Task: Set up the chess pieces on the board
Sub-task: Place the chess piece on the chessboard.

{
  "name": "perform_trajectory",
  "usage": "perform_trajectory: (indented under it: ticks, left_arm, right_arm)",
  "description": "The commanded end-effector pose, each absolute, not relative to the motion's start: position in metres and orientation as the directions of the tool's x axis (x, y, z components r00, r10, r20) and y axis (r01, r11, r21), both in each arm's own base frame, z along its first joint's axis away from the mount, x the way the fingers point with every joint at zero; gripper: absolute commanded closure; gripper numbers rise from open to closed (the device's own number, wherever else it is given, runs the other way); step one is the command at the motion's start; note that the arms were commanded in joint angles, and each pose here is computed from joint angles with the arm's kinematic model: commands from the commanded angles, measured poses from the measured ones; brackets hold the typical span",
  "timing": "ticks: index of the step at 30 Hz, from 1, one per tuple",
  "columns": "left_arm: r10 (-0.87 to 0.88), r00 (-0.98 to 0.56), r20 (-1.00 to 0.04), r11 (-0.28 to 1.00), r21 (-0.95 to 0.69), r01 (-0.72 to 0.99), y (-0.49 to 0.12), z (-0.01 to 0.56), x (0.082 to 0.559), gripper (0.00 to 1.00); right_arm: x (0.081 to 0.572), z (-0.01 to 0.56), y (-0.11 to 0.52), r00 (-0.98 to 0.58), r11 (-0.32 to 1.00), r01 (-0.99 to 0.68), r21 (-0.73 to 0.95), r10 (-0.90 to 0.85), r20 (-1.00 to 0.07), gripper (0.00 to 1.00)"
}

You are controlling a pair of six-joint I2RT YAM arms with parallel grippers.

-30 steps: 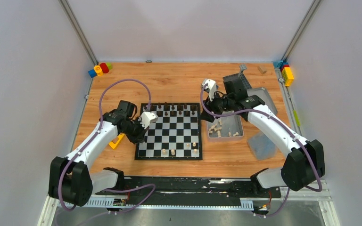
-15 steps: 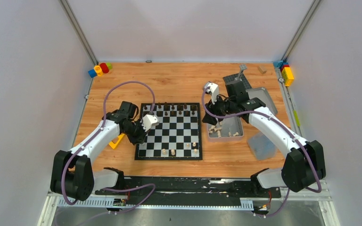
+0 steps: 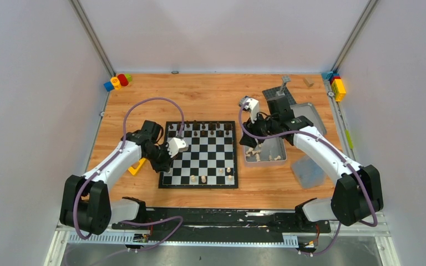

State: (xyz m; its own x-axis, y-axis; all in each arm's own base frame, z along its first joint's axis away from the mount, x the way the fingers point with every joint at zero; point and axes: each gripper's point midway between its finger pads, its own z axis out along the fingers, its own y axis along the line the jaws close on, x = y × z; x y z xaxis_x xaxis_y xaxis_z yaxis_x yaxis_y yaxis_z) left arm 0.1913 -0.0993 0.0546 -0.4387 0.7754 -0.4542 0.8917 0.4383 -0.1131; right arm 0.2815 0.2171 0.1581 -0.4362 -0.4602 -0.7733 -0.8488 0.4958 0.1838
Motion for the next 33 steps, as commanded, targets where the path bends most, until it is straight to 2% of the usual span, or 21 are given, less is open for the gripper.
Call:
perform_trajectory:
  ticks: [1, 7, 11, 19, 21, 25, 33]
  left_arm:
    - [0.782, -0.419, -0.461, 0.405, -0.135, 0.904, -0.103, 0.055, 0.187, 0.88]
    - [0.785, -0.423, -0.452, 0.405, -0.141, 0.903, -0.102, 0.053, 0.186, 0.87]
    - [0.786, -0.427, -0.448, 0.41, -0.139, 0.901, -0.102, 0.051, 0.187, 0.82]
    - [0.779, -0.418, -0.466, 0.423, -0.1, 0.9, -0.101, 0.055, 0.192, 0.64]
    - [0.777, -0.412, -0.476, 0.428, -0.082, 0.9, -0.1, 0.058, 0.194, 0.54]
    - [0.769, -0.397, -0.501, 0.44, -0.037, 0.897, -0.1, 0.066, 0.2, 0.46]
    - [0.723, -0.346, -0.598, 0.468, 0.055, 0.882, -0.107, 0.107, 0.216, 0.32]
  right_arm:
    - [0.29, 0.166, 0.217, -0.399, 0.492, -0.857, 0.154, -0.442, -0.804, 0.49]
    - [0.292, 0.166, 0.215, -0.4, 0.499, -0.853, 0.153, -0.438, -0.805, 0.49]
    - [0.292, 0.166, 0.214, -0.404, 0.503, -0.851, 0.155, -0.436, -0.804, 0.49]
    - [0.293, 0.169, 0.209, -0.403, 0.514, -0.845, 0.149, -0.429, -0.808, 0.49]
    - [0.295, 0.169, 0.205, -0.407, 0.525, -0.839, 0.147, -0.424, -0.809, 0.48]
    - [0.301, 0.166, 0.192, -0.426, 0.57, -0.811, 0.131, -0.423, -0.8, 0.48]
    - [0.323, 0.119, 0.149, -0.581, 0.72, -0.686, 0.102, -0.458, -0.672, 0.49]
